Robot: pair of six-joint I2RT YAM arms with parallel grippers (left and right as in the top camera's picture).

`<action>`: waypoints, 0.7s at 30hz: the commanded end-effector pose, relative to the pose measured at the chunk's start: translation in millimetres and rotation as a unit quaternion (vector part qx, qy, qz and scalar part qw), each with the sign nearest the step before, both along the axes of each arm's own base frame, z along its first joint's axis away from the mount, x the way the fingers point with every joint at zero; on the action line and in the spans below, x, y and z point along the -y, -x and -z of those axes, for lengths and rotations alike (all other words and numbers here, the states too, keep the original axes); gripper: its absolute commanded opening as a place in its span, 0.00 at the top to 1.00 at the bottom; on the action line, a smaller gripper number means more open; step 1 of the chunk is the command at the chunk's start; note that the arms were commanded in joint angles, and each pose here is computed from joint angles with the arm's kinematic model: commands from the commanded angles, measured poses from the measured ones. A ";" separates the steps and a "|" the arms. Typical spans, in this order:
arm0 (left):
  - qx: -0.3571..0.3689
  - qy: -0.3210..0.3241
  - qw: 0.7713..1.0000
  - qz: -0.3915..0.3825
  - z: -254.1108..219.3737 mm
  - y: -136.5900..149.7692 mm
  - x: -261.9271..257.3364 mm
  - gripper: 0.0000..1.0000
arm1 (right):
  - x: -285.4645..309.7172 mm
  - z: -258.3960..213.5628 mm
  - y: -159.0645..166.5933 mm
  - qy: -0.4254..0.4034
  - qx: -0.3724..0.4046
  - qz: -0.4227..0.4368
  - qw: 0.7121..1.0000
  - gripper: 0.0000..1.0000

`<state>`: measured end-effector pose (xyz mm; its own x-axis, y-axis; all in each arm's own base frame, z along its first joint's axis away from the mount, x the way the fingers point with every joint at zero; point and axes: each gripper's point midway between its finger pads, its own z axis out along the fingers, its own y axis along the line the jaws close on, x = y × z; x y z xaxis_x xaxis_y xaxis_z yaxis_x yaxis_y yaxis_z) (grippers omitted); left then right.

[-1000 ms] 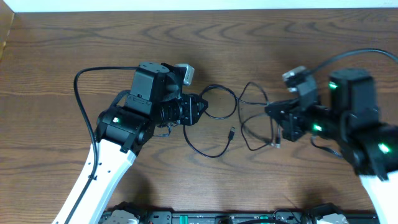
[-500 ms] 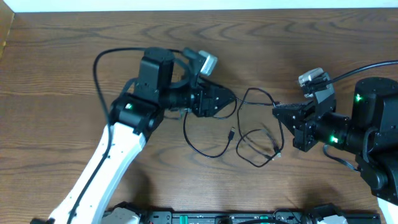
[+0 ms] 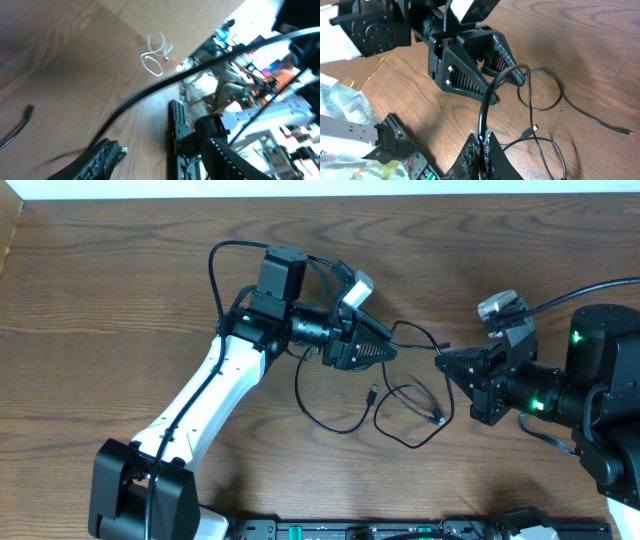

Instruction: Untangle cables

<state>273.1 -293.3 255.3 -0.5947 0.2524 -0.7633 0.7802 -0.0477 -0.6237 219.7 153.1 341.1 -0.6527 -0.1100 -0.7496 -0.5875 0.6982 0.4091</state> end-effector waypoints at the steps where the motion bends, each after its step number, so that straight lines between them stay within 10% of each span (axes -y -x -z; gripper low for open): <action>1: 0.032 0.037 0.998 0.037 -9.5 10.8 -2.2 0.44 | -1.1 -8.9 1.6 -0.006 0.014 -0.008 1.000 0.99; 21: 0.106 -0.017 0.993 -0.046 5.0 -25.4 4.5 0.55 | -3.5 -10.1 4.5 -0.013 0.012 -0.017 1.000 0.99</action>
